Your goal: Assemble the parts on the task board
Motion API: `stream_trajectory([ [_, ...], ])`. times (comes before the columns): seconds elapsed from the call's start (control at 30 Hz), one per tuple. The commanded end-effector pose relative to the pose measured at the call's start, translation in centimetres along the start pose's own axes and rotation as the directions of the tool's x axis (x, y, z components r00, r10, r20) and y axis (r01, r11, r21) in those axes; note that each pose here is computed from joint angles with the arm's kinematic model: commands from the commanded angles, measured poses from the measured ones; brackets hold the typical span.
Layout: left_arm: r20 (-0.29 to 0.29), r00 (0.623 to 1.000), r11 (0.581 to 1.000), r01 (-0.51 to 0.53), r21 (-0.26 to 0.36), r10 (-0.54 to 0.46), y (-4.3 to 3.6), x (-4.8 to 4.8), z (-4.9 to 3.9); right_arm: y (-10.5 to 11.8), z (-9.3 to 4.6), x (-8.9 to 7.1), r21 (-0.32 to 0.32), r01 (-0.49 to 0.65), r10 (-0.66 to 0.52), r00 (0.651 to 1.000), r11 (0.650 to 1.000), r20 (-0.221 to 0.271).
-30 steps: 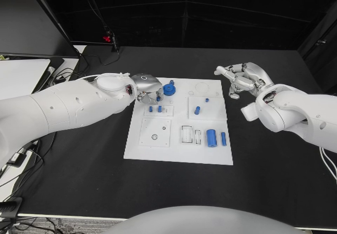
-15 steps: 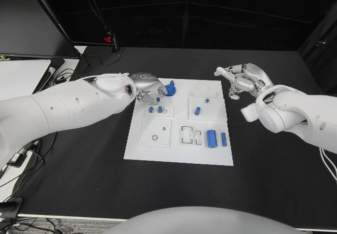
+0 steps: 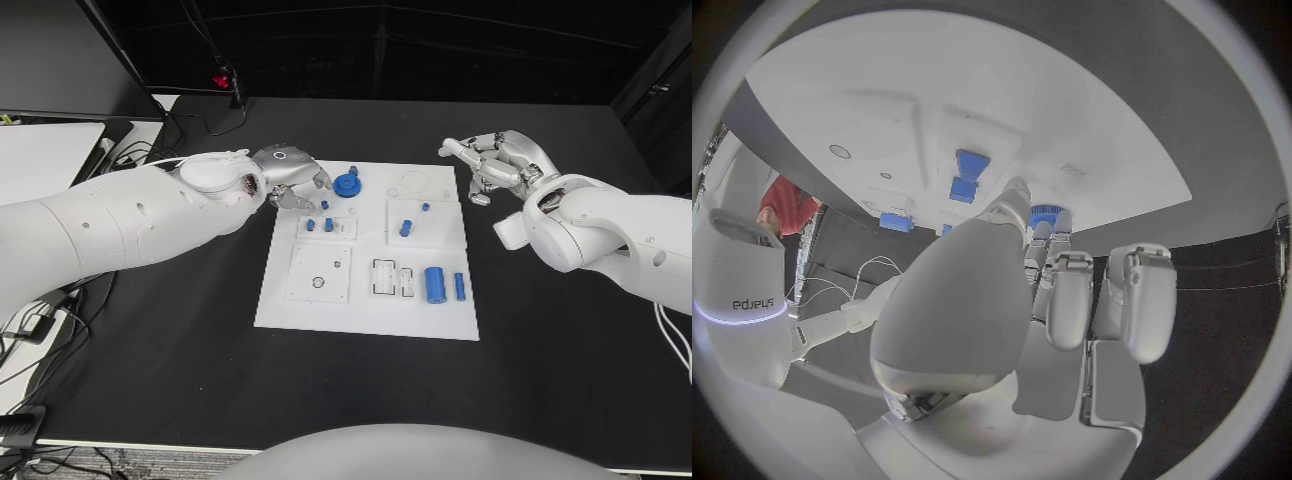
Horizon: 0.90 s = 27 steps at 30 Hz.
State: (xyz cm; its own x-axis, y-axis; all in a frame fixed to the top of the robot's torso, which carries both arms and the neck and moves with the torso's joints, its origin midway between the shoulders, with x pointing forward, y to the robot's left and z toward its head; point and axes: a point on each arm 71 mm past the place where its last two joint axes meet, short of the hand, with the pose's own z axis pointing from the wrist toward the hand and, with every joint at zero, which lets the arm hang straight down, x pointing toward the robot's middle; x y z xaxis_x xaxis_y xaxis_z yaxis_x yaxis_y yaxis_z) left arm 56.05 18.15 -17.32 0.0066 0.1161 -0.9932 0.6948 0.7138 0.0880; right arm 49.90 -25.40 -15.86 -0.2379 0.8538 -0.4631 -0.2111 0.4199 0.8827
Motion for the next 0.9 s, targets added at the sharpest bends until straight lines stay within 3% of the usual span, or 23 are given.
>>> stream_trajectory([
  [0.03, 0.013, 1.0, 0.999, -0.005, 0.034, 0.005, -0.02, -0.4, -0.44, 0.1, 0.1, 0.0, -0.005, -0.002, 0.002, 1.0, 1.0, -0.001],
  [0.2, -0.004, 1.0, 0.999, 0.0, 0.044, 0.0, 0.4, -0.41, -1.24, 0.0, 0.1, -0.2, -0.004, 0.001, -0.001, 1.0, 1.0, 0.006],
  [0.47, 0.015, 1.0, 0.999, -0.004, 0.037, 0.004, 0.66, -0.55, -1.66, 0.0, 0.1, -0.2, -0.008, 0.003, -0.002, 1.0, 1.0, 0.012],
  [0.7, 0.149, 0.987, 0.998, 0.056, 0.02, -0.059, 1.68, -1.39, -3.19, 0.2, -0.1, -0.2, -0.019, 0.006, -0.006, 1.0, 1.0, 0.012],
  [0.8, 0.22, 0.961, 0.985, 0.171, 0.0, -0.167, 2.49, -1.83, -4.15, 0.3, -0.3, -0.2, -0.027, 0.014, -0.014, 1.0, 1.0, 0.005],
  [0.9, 0.285, 0.91, 0.948, 0.317, -0.014, -0.3, 3.25, -2.14, -5.16, 0.5, -0.4, -0.3, -0.036, 0.036, -0.037, 0.999, 0.999, -0.008],
])
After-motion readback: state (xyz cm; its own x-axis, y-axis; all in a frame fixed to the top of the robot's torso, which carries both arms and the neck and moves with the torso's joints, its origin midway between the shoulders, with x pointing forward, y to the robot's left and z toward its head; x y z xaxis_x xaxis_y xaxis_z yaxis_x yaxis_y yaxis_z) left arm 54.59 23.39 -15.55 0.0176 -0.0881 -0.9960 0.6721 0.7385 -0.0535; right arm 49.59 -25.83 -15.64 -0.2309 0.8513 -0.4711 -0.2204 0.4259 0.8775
